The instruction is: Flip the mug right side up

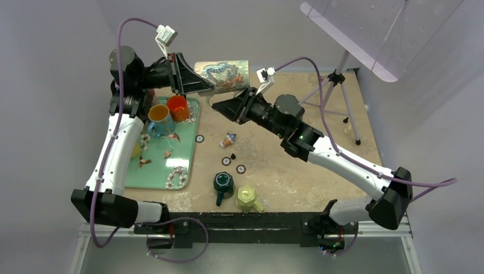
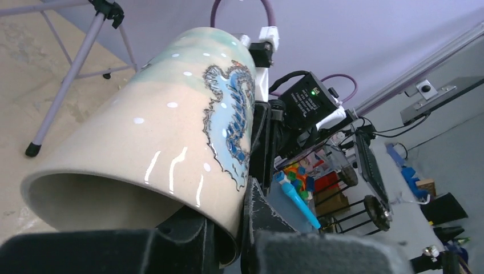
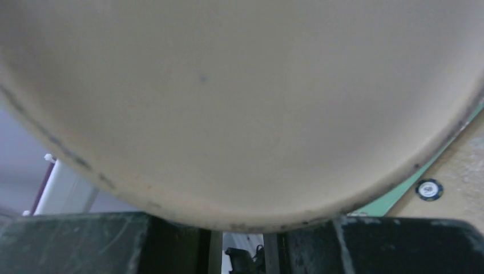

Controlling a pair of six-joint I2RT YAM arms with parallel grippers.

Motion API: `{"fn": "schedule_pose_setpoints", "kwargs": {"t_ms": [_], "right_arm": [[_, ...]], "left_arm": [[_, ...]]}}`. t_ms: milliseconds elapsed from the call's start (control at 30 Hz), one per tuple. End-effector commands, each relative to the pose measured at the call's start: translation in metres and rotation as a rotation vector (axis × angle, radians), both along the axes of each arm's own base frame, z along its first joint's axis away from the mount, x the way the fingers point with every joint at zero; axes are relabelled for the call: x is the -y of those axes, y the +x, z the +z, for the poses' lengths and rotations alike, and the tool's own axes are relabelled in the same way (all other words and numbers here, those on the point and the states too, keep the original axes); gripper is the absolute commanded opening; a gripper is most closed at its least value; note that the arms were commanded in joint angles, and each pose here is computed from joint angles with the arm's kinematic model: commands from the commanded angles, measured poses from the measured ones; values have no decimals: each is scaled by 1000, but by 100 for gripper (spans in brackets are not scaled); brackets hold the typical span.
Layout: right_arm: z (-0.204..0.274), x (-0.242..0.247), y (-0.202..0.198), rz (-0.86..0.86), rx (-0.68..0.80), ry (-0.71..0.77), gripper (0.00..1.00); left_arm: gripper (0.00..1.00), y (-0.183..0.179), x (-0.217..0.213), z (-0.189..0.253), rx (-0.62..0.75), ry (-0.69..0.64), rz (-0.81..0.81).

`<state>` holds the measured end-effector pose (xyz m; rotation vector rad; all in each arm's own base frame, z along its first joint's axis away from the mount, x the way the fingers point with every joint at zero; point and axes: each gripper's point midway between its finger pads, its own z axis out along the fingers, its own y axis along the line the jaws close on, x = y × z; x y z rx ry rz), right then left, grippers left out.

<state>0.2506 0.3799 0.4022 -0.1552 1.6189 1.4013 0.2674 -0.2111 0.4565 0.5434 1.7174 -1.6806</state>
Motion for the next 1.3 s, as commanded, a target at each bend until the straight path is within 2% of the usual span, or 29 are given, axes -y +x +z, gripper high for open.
{"fn": "schedule_pose_setpoints", "kwargs": {"t_ms": [0, 67, 100, 133, 167, 267, 367, 500, 667, 800, 1000, 1167, 1200, 1267], "right_arm": [[43, -2, -14, 91, 106, 100, 29], [16, 2, -3, 61, 16, 41, 60], [1, 5, 3, 32, -30, -2, 84], [-13, 8, 6, 11, -61, -49, 92], [-28, 11, 8, -9, -90, -100, 96], [-81, 26, 13, -77, -179, -287, 98], [-117, 38, 11, -105, -235, -399, 98], [-145, 51, 11, -143, -270, -492, 98], [-158, 55, 16, -170, -279, -547, 98], [-179, 63, 18, -186, -317, -667, 98], [-205, 77, 9, -222, -378, -811, 96], [-198, 71, -25, -97, -279, -818, 95], [-197, 70, -33, -57, -260, -805, 95], [-198, 73, -51, 8, -233, -783, 95]], "left_arm": [[0, -12, -4, 6, 18, 29, -2], [0, 1, -15, -10, 74, 121, 84], [0, 6, -23, -22, 106, 197, 124], [0, 5, -32, -41, 88, 307, 162], [0, 9, -44, -58, 136, 436, 198], [0, 29, -98, -111, 228, 845, 317], [0, 30, -149, -164, 245, 1165, 333], [0, 19, -182, -225, 210, 1374, 251], [0, 22, -195, -273, 147, 1462, 217], [0, 38, -202, -295, 125, 1524, 226], [0, 52, -192, -321, 94, 1507, 206], [0, 56, -194, -340, 39, 1537, 166], [2, 57, -194, -341, 37, 1535, 162], [20, 58, -192, -338, 43, 1522, 162]]}}
